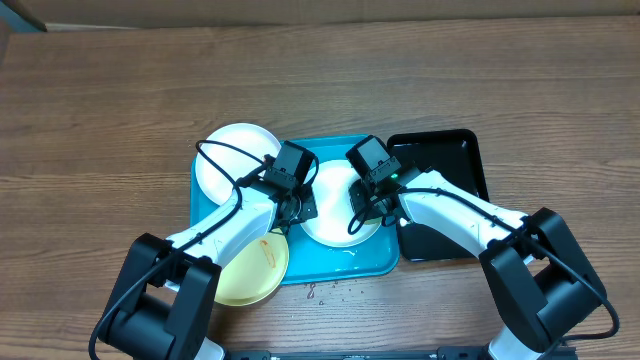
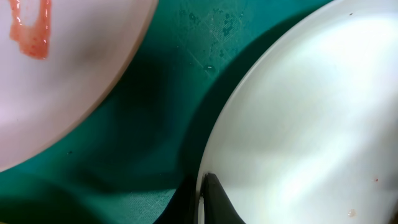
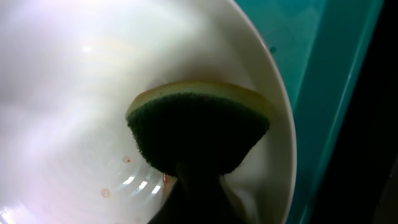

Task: Clean dirty plates on tray and stack at the side
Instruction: 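Scrub the white plate held by left gripper with the sponge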

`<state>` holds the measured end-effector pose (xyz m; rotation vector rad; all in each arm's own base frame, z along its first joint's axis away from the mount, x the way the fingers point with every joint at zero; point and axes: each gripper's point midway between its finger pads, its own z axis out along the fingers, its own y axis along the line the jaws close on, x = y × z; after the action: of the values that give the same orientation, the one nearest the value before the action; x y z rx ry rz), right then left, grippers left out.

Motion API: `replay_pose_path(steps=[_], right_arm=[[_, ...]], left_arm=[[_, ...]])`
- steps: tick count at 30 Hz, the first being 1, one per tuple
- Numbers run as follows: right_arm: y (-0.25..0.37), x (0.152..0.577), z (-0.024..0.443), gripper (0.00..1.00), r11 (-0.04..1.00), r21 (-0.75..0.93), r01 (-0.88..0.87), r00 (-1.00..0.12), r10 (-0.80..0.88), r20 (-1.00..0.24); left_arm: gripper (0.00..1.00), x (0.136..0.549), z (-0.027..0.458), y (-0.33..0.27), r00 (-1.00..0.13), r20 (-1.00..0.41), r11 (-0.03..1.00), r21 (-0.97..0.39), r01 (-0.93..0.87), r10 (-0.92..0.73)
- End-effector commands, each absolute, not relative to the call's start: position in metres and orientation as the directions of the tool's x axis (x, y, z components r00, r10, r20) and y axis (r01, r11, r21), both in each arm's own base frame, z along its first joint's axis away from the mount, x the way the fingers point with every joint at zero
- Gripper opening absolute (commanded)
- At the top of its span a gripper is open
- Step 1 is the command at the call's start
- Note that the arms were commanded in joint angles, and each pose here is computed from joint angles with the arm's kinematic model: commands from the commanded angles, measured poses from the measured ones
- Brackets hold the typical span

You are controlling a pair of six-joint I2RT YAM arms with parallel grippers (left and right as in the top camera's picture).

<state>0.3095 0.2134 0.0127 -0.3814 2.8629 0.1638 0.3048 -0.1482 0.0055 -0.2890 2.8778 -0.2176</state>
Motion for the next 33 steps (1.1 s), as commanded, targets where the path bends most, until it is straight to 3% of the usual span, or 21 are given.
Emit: replay_pose_path(steps=[1, 10, 33], right_arm=[[0.208, 0.315, 0.014, 0.04, 0.977, 0.055, -0.206, -0.943, -0.183, -0.276], [0.211, 0.301, -0.004, 0.04, 0.987, 0.149, -0.062, -0.971, -0.026, -0.238], [0.224, 0.284, -0.017, 0.04, 0.965, 0.257, -0.050, -0.984, -0.003, -0.179]], left_arm=[[0.04, 0.288, -0.014, -0.141, -0.966, -0.160, 0.975, -0.120, -0.187, -0.205], [0.04, 0.287, -0.014, -0.141, -0.966, -0.159, 0.975, -0.119, -0.187, -0.205], [0.04, 0.287, -0.014, -0.141, -0.966, -0.160, 0.976, -0.115, -0.187, -0.204]])
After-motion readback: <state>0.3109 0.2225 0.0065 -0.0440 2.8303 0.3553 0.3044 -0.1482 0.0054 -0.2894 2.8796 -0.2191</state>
